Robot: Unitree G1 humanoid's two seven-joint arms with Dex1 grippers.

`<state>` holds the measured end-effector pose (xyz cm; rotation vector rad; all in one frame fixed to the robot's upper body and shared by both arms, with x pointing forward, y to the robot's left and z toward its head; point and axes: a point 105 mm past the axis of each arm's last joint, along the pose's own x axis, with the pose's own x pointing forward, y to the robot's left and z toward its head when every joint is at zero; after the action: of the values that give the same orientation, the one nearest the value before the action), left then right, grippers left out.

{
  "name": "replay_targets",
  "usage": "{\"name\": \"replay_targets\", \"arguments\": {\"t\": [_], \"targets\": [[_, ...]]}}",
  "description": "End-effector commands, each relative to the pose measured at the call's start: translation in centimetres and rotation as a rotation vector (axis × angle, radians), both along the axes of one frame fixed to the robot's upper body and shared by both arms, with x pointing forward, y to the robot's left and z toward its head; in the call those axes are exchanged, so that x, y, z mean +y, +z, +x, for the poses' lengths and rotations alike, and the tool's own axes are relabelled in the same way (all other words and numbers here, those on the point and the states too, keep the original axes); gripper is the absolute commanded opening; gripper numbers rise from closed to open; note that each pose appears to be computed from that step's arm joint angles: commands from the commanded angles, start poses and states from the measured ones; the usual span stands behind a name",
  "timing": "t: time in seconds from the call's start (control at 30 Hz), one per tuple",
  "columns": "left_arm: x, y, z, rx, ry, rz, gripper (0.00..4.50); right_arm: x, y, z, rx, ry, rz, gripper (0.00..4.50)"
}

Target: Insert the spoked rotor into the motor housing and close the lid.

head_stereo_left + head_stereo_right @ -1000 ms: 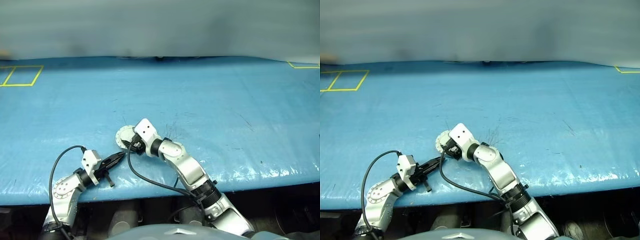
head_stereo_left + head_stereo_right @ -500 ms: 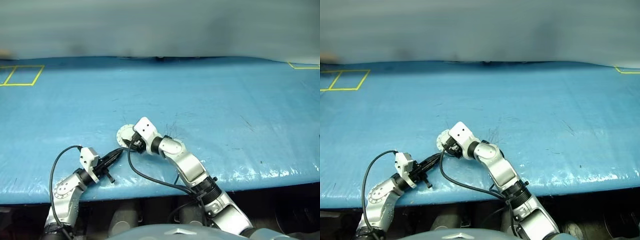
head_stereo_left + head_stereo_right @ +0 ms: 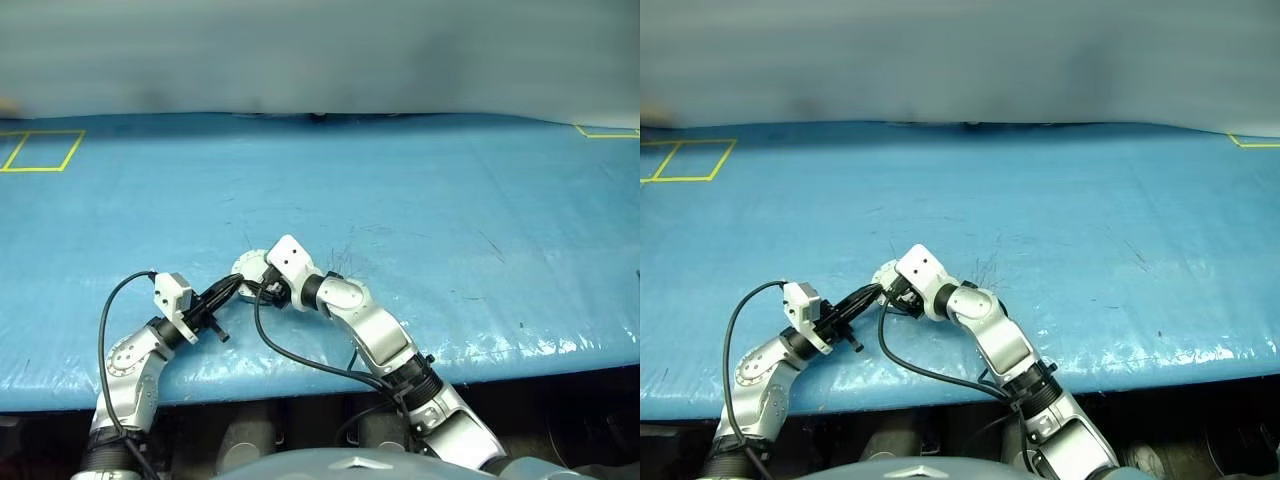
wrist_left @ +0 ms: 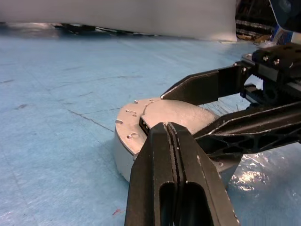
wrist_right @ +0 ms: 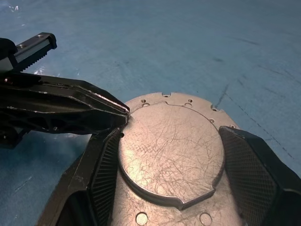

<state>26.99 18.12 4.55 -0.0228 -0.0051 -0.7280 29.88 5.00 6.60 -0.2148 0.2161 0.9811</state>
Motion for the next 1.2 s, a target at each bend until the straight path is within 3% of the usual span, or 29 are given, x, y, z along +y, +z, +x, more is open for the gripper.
{"name": "replay_targets", "arguments": {"t": [0.03, 0.23, 0.37, 0.4, 0.6, 0.77, 1.0, 1.2], "targets": [[0.3, -1.8, -0.6, 0.062, 0.002, 0.080, 0.00, -0.8, -2.2, -0.3, 0.085, -0.027, -0.040, 2.97], [0.0, -2.0, -0.6, 0.058, 0.006, 0.087, 0.00, -0.9, -0.9, -0.3, 0.096, -0.002, 0.047, 2.97], [0.0, -2.2, -0.8, 0.063, 0.005, 0.097, 0.00, -1.3, 0.1, -0.3, 0.075, 0.011, 0.083, 4.32], [0.0, -2.2, -0.8, 0.064, 0.005, 0.097, 0.00, -1.4, 0.6, -0.3, 0.070, 0.012, 0.100, 4.47], [0.1, -2.2, -0.9, 0.066, 0.005, 0.099, 0.00, -2.7, 3.8, 0.2, 0.100, -0.042, 0.263, 4.47], [0.1, -2.2, -0.9, 0.063, 0.005, 0.102, 0.00, -4.8, 2.9, 1.2, 0.336, -0.159, 0.393, 4.47], [0.1, -2.1, -0.8, 0.062, 0.004, 0.104, 0.00, -5.1, -0.2, -0.6, 0.740, -0.133, 0.553, 4.47], [0.2, -2.4, -1.2, 0.068, 0.007, 0.107, 0.00, -4.6, -0.7, -1.1, 0.898, -0.114, 0.657, 4.47]]}}
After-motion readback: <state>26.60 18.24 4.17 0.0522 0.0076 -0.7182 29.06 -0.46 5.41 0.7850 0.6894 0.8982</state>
